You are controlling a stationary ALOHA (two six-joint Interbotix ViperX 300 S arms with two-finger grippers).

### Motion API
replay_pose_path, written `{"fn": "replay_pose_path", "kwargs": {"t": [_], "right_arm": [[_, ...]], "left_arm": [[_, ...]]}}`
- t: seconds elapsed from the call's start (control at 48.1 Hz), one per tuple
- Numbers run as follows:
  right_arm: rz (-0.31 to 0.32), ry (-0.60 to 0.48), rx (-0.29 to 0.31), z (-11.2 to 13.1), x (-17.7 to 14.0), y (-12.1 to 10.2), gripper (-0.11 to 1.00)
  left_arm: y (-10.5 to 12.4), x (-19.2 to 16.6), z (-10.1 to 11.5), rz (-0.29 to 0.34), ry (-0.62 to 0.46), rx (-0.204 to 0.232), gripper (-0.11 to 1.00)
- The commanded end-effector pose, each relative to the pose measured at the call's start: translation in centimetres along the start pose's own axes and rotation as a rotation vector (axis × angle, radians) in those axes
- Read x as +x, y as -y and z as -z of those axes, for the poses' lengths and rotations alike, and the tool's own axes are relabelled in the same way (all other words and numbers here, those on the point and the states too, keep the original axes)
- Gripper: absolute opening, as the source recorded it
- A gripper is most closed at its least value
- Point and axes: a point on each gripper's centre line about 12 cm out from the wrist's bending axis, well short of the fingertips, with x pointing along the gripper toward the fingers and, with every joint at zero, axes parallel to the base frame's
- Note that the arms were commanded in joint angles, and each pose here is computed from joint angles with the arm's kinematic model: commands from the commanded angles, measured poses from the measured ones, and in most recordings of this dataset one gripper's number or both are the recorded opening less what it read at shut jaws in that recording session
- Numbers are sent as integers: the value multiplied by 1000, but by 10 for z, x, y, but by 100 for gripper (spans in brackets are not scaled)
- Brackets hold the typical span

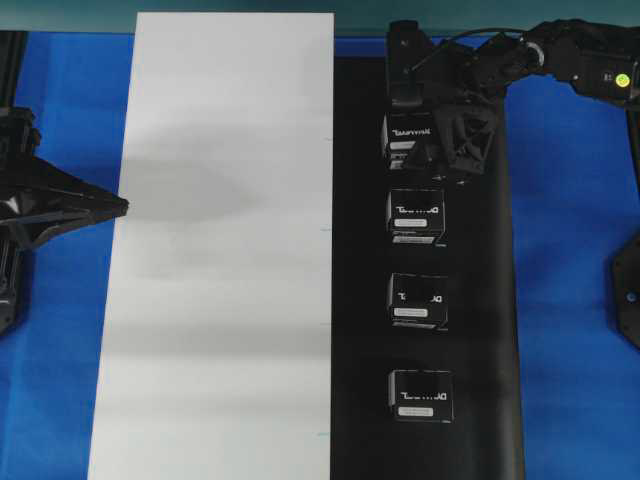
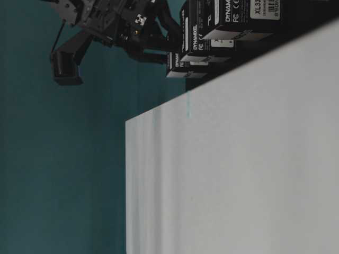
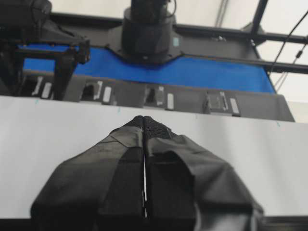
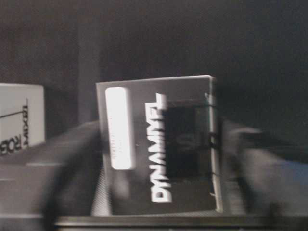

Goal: Place the box from the black base onto the white base.
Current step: 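Lower the right gripper and close it on the top box, then lift the box and carry it left onto the white board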

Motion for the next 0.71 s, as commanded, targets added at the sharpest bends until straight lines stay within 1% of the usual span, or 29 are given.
{"fn": "replay_pose_path", "kwargs": {"t": [0.0,0.021,0.083,0.208,0.312,0.457,0.686], "right_arm": [[6,7,2,-3,0,3,63],[5,6,0,-4,-1,3,59],[-7,0,1,-4,-2,2,54],[-59,-34,2,-2,-7,-4,54],[-81,-35,20,-9,-19,-5,54],[-73,-8,48,-19,-41,-1,54],[-77,-1,28,-33,-68,-1,54]], "left_arm": [[0,1,-11,0,26,1,-5],[0,1,-11,0,26,3,-5],[0,1,-11,0,26,3,-5],[0,0,-11,0,28,1,-5],[0,1,-10,0,25,3,-5],[0,1,-10,-1,23,1,-5],[0,1,-10,0,23,3,-5]]}}
